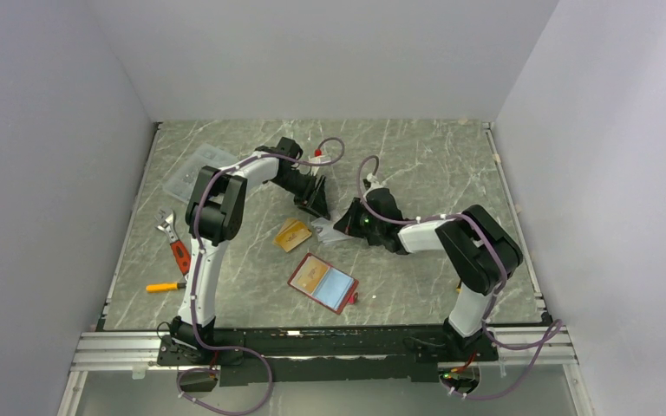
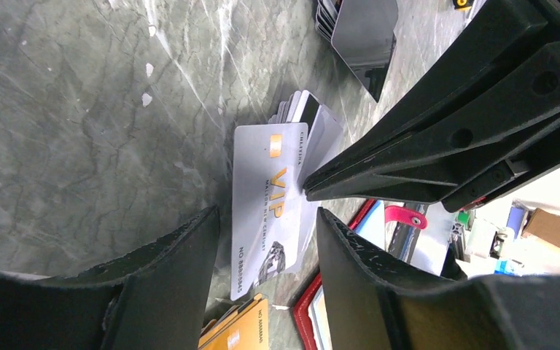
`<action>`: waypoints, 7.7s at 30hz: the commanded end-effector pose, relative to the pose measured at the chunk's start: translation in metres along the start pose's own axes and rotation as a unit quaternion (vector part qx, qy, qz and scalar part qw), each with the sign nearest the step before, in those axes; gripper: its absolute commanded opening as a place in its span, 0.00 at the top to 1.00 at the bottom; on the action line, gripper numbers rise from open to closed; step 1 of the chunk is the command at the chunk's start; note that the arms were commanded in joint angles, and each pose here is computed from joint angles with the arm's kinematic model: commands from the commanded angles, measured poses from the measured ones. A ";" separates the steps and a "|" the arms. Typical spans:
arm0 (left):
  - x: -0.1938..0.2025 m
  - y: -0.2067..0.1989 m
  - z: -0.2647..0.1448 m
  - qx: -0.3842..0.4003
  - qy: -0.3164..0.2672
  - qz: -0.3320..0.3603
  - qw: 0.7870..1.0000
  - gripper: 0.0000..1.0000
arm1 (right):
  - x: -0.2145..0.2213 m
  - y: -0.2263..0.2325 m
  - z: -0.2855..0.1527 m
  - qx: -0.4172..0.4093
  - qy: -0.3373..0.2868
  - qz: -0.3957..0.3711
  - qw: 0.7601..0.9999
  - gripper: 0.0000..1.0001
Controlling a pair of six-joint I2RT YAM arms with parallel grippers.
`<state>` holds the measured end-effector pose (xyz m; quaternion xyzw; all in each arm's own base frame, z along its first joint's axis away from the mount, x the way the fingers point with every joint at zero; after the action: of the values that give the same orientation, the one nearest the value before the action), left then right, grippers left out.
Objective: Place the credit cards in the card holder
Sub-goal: Pick up the credit card from the center of the board, then turn over the card slot in the card holder.
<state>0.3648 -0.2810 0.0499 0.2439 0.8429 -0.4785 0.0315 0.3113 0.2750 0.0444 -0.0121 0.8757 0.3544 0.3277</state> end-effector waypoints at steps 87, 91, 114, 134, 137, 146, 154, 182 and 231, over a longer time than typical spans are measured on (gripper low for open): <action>-0.026 -0.116 -0.174 -0.148 -0.136 0.142 0.969 0.01 | -0.004 0.085 -0.108 -0.196 -0.035 0.058 0.978 1.00; -0.022 -0.154 -0.199 -0.079 -0.146 0.169 0.972 0.01 | 0.023 0.073 -0.115 -0.161 -0.001 0.048 0.986 1.00; 0.064 -0.144 -0.240 -0.257 -0.136 0.297 0.910 0.01 | 0.056 0.077 -0.134 -0.130 0.039 -0.009 0.991 1.00; 0.143 -0.072 -0.077 -0.139 -0.111 -0.013 0.984 0.06 | 0.119 0.042 -0.148 -0.068 0.087 0.022 0.994 1.00; 0.151 -0.066 -0.060 -0.144 -0.082 -0.024 0.986 0.16 | 0.124 0.035 -0.148 -0.055 0.083 0.030 0.995 1.00; 0.165 -0.037 -0.031 -0.158 -0.041 -0.055 0.985 0.19 | 0.132 0.021 -0.143 -0.035 0.079 0.048 0.995 1.00; 0.176 -0.022 -0.022 -0.167 -0.007 -0.077 0.983 0.20 | 0.137 0.012 -0.142 -0.023 0.080 0.053 0.995 1.00; 0.149 -0.097 -0.036 -0.054 -0.028 -0.048 0.997 0.36 | 0.146 -0.004 -0.137 0.000 0.080 0.068 0.994 1.00; 0.156 -0.063 -0.012 -0.134 -0.004 -0.033 0.990 0.94 | 0.120 0.015 -0.152 -0.059 0.022 0.089 0.994 1.00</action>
<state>0.1955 -0.2339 0.0541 0.1927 0.9114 -0.3625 0.0281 0.1274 0.2155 0.0746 0.0367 0.8502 0.4424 0.2831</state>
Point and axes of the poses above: each gripper's point midway between its finger pads, its own z axis out along the fingers, its own y axis along the line the jaws close on, x = y × z, the point moved 2 cm from there along -z, back along the fingers, and after that the axes turned 5 degrees about -z, right-handed, at the moved point
